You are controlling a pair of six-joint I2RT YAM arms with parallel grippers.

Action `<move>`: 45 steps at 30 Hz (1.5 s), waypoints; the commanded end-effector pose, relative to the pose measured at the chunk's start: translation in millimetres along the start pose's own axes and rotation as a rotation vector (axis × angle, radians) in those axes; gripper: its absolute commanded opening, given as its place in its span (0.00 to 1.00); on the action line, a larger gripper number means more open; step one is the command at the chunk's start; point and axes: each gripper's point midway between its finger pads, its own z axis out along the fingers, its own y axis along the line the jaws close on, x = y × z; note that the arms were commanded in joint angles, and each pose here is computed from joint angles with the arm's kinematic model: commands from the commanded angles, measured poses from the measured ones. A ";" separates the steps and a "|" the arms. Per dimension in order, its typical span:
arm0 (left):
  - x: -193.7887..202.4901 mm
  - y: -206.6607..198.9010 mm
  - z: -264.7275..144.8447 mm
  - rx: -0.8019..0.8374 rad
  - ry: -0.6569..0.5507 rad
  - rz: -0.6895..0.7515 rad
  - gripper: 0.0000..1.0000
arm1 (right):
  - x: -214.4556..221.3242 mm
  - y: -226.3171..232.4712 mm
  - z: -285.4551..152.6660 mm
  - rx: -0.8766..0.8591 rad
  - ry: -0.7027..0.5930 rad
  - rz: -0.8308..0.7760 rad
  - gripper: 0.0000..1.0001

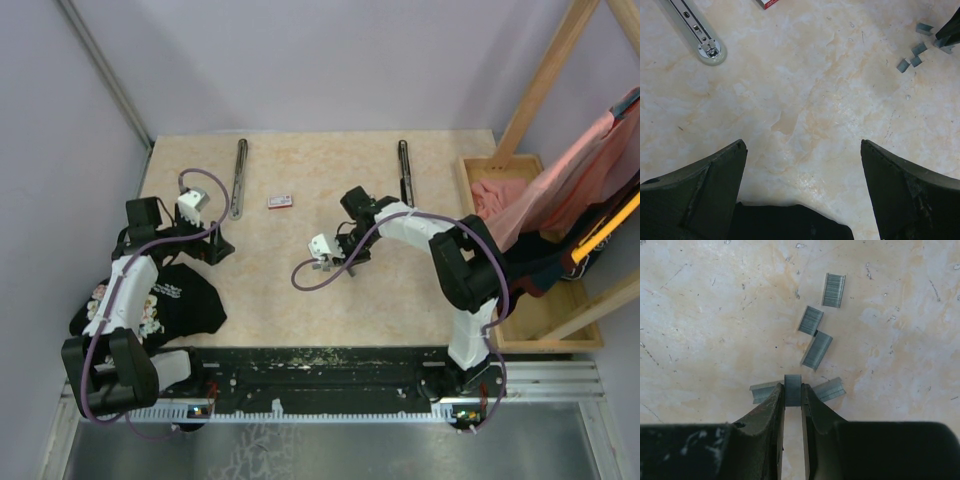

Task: Unload the staples from the stapler
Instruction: Pick up the staple from the center of the board, then place the staple in the staple box.

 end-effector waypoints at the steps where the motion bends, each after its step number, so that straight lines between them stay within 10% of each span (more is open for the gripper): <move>1: -2.5 -2.5 -1.3 0.022 -0.010 0.004 1.00 | -29.6 -17.0 -20.6 0.088 -0.071 -0.028 0.13; 28: -1.6 -0.7 -0.5 0.025 -0.008 -0.009 1.00 | 7.1 -133.9 -105.6 0.610 -0.262 0.530 0.14; 45: 0.4 -1.4 0.9 0.044 0.005 -0.014 1.00 | 72.1 -185.1 -103.5 0.873 -0.167 0.901 0.15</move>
